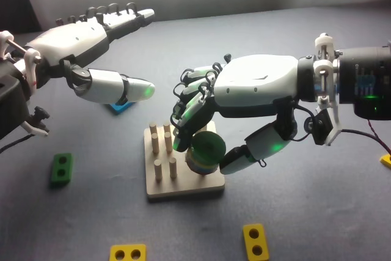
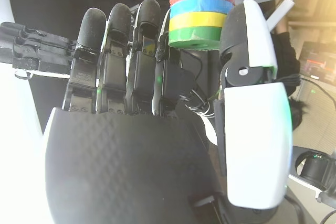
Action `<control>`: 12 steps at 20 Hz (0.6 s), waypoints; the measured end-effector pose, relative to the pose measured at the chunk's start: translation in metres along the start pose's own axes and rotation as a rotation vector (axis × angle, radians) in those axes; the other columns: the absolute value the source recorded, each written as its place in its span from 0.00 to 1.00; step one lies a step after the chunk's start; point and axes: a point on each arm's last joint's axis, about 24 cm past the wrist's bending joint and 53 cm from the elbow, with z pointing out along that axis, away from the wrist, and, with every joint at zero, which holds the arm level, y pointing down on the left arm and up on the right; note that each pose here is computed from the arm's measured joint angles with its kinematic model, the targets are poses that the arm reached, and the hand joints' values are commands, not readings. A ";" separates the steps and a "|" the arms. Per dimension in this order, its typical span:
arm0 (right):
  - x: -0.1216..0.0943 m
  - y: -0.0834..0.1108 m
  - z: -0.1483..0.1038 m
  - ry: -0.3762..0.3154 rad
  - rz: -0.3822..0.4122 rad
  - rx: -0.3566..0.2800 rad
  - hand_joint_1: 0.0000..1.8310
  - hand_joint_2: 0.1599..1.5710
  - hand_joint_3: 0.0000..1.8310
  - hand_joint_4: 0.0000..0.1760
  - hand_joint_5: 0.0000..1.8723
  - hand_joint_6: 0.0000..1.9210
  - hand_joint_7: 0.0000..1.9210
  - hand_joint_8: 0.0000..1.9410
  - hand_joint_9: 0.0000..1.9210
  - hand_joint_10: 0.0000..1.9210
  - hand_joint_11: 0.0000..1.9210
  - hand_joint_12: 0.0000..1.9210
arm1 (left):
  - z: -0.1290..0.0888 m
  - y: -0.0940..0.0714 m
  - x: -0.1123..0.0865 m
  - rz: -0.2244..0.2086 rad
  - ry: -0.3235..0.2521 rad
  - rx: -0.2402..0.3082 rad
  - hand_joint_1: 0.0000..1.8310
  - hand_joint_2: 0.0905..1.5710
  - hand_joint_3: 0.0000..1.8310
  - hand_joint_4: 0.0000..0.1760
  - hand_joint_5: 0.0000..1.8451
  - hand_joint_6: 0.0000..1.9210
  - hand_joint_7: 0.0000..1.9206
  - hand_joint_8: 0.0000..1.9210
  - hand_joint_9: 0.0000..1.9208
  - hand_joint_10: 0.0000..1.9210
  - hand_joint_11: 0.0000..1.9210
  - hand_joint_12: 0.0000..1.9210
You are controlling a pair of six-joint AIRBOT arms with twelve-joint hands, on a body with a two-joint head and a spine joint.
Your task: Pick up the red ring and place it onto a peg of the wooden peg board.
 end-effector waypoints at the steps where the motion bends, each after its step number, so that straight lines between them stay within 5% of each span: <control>1: 0.001 0.000 0.000 0.002 0.001 0.002 0.57 0.74 0.00 0.00 0.44 0.65 0.33 0.04 0.12 0.29 0.00 0.72 | 0.000 -0.001 0.000 0.001 -0.001 0.001 0.31 0.65 0.00 1.00 0.01 0.00 0.00 0.00 0.00 0.00 0.00 0.00; 12: 0.003 -0.007 0.003 0.012 0.002 0.017 0.57 0.73 0.00 0.00 0.45 0.64 0.34 0.04 0.10 0.33 0.00 0.70 | 0.000 0.000 0.000 0.001 0.001 0.001 0.31 0.66 0.00 1.00 0.01 0.00 0.00 0.00 0.00 0.00 0.00 0.00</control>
